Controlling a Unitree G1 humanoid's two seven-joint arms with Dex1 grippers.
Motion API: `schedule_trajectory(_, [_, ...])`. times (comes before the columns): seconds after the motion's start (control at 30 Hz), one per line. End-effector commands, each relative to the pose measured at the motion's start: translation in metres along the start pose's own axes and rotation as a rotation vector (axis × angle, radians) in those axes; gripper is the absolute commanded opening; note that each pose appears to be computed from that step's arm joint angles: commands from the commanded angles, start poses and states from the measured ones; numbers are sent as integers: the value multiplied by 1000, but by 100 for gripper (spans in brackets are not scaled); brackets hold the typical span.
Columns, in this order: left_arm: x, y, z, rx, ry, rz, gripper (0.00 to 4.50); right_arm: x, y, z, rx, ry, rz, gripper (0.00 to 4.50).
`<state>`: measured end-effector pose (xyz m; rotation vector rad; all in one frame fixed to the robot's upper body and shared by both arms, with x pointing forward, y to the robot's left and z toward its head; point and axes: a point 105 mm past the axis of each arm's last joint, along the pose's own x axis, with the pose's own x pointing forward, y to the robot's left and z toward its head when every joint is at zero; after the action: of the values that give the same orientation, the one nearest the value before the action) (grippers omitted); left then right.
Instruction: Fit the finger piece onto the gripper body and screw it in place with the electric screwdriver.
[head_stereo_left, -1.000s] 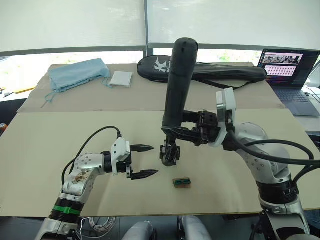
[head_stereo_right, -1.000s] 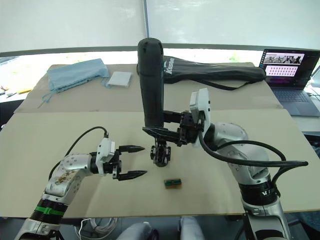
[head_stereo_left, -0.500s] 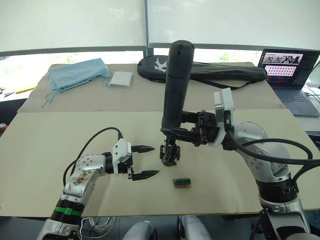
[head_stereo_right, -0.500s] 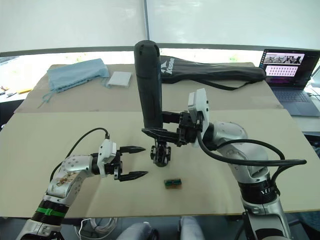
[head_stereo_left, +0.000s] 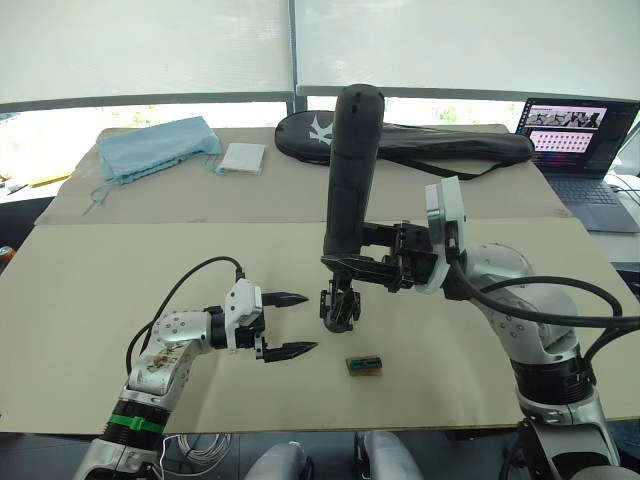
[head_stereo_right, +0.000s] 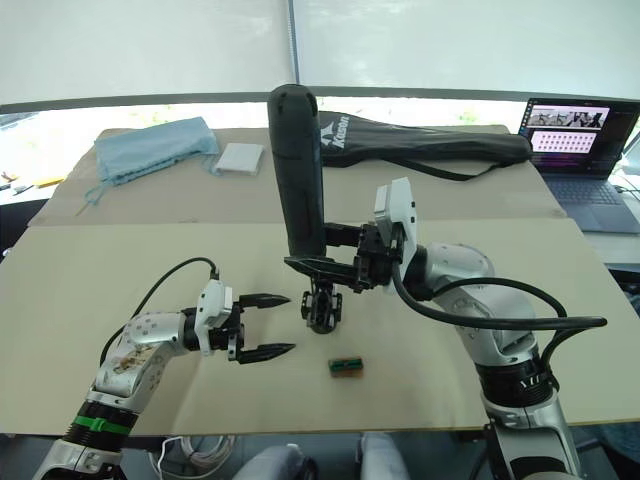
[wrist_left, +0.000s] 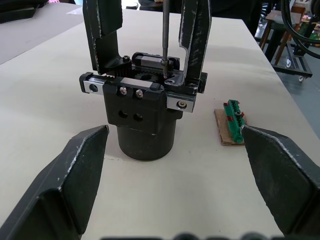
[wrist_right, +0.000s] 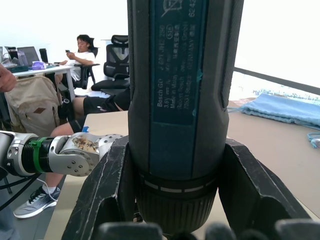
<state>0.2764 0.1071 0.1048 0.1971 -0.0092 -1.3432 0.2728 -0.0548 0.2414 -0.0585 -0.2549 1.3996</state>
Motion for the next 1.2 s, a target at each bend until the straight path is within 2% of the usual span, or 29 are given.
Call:
schedule_trajectory(0.03, [0, -1, 2, 17, -7, -4, 450, 4, 5, 16, -53, -39, 35, 190])
schedule_trajectory(1.2, [6, 2, 1, 7, -26, 23, 450, 7, 8, 16, -41, -36, 47, 190])
